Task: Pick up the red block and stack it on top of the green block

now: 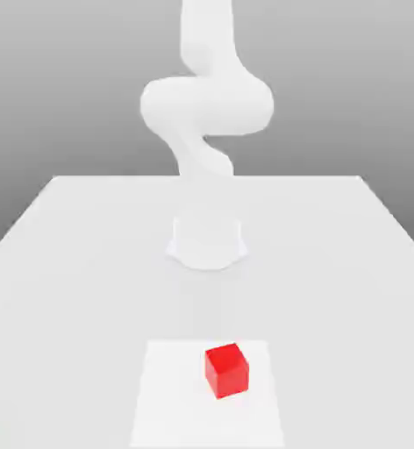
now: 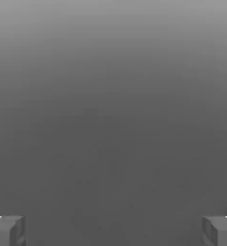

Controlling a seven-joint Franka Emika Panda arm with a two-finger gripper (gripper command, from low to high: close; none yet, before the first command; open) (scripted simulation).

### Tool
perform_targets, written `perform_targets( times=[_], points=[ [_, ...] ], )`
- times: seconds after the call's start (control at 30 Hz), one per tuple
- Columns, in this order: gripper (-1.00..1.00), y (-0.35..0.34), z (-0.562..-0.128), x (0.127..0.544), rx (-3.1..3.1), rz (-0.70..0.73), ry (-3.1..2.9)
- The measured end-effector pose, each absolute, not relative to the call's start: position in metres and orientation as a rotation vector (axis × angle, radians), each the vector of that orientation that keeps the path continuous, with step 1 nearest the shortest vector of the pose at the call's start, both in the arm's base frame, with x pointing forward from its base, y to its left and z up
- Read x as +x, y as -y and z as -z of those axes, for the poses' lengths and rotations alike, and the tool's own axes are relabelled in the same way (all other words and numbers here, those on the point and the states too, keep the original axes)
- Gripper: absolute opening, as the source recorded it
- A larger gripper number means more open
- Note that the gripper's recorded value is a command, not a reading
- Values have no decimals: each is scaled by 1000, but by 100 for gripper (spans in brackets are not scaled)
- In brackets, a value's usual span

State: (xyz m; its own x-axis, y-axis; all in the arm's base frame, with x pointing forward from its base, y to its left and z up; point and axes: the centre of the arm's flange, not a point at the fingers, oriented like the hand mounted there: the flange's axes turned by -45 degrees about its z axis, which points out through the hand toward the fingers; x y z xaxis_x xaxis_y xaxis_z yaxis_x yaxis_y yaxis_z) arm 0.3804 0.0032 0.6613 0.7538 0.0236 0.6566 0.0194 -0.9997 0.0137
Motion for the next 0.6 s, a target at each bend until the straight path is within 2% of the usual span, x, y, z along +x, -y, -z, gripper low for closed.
perform_targets(
  times=[0.13,0.3,0.43,0.6],
  points=[
    [0,-10,-566,425,2993,-872,-143],
    [0,-17,-450,449,3042,-603,-272],
    [0,-22,-358,445,3069,-388,-377],
    [0,-28,-252,414,3087,-119,-514]
  ],
)
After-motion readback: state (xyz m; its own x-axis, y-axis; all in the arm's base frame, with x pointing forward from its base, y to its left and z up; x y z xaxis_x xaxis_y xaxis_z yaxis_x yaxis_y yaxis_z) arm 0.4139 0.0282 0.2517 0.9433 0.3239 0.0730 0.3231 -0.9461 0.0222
